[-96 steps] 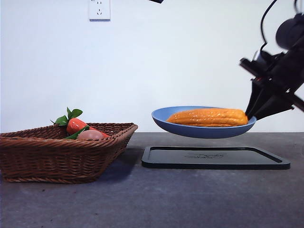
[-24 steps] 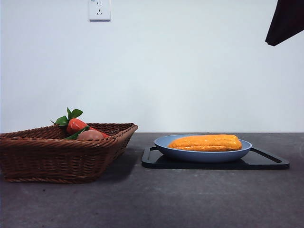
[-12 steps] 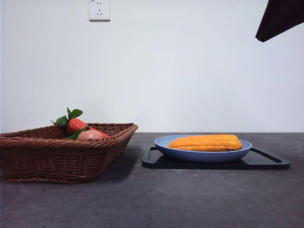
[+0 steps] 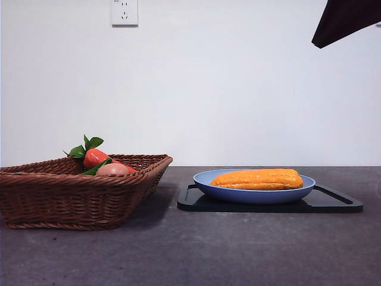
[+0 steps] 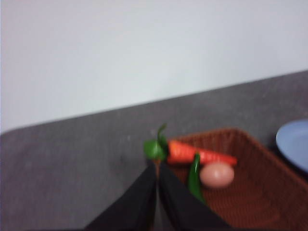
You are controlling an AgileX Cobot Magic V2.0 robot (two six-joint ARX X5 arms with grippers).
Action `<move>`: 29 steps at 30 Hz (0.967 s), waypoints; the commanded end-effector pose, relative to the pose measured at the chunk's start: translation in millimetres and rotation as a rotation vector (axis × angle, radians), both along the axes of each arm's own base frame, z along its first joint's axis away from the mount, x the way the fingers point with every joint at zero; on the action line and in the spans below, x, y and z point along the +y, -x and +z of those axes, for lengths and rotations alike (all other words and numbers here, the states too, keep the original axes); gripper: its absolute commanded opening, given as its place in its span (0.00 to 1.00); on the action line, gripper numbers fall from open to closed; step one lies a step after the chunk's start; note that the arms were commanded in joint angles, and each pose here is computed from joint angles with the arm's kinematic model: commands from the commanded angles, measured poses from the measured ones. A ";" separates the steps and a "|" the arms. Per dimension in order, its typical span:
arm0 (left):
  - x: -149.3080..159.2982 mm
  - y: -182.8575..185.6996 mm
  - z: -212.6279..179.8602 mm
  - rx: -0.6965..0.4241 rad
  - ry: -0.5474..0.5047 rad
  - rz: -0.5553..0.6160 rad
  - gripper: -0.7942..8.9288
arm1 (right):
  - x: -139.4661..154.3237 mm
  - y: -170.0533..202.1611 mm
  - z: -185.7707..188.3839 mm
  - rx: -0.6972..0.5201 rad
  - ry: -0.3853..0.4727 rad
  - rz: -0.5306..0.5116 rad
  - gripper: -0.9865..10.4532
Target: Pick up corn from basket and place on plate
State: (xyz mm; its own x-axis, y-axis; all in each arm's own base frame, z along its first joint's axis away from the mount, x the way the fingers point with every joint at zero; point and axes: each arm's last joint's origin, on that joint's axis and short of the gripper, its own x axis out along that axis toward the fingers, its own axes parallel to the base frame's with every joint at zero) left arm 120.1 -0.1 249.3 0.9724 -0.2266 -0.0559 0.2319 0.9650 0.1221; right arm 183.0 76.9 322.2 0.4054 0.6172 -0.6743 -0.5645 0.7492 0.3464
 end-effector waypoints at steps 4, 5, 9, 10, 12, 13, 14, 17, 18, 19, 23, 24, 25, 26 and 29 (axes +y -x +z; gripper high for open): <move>0.3 10.1 -41.1 0.018 0.003 0.027 0.09 | 2.0 -3.7 4.3 -0.032 -0.019 -0.002 0.09; 0.2 11.7 -48.3 0.023 0.003 0.027 0.09 | 2.3 -4.4 5.0 -0.042 -0.022 -0.002 0.09; -0.1 15.6 -66.7 0.027 0.005 0.028 0.09 | 3.0 -6.3 6.9 -0.071 -0.032 -0.001 0.09; -0.1 16.2 -69.9 0.027 0.010 0.029 0.09 | 3.1 -6.6 7.4 -0.076 -0.034 -0.002 0.09; 0.1 17.3 -77.2 0.029 0.021 0.039 0.09 | 3.4 -7.6 8.5 -0.092 -0.039 -0.002 0.09; 0.2 17.7 -80.3 0.034 0.026 0.045 0.09 | 3.7 -8.3 9.2 -0.102 -0.043 -0.001 0.09; 0.3 18.1 -83.6 0.038 0.029 0.048 0.09 | 3.9 -8.9 9.9 -0.111 -0.046 -0.002 0.09; 0.2 19.6 -90.1 0.062 0.039 0.050 0.09 | 4.1 -9.6 10.8 -0.124 -0.051 -0.001 0.09; 0.2 20.1 -92.2 0.072 0.041 0.052 0.09 | 4.2 -10.0 11.2 -0.129 -0.053 -0.001 0.09; 0.2 20.5 -94.1 0.080 0.044 0.053 0.09 | 4.4 -10.3 11.7 -0.135 -0.055 -0.001 0.09; -0.1 23.6 -102.0 0.133 0.054 0.055 0.09 | 5.0 -12.2 14.0 -0.166 -0.065 -0.001 0.09; -0.1 24.2 -101.8 0.130 0.057 0.056 0.09 | 5.1 -12.5 14.5 -0.172 -0.067 -0.001 0.09; -0.1 24.6 -101.1 0.122 0.056 0.055 0.09 | 5.2 -12.8 14.8 -0.176 -0.069 -0.001 0.09; -0.1 24.5 -101.3 0.123 0.056 0.056 0.09 | 5.4 -13.2 15.4 -0.183 -0.071 -0.001 0.09; -0.1 24.5 -101.2 0.123 0.057 0.055 0.09 | 5.8 -14.4 17.1 -0.205 -0.079 -0.001 0.09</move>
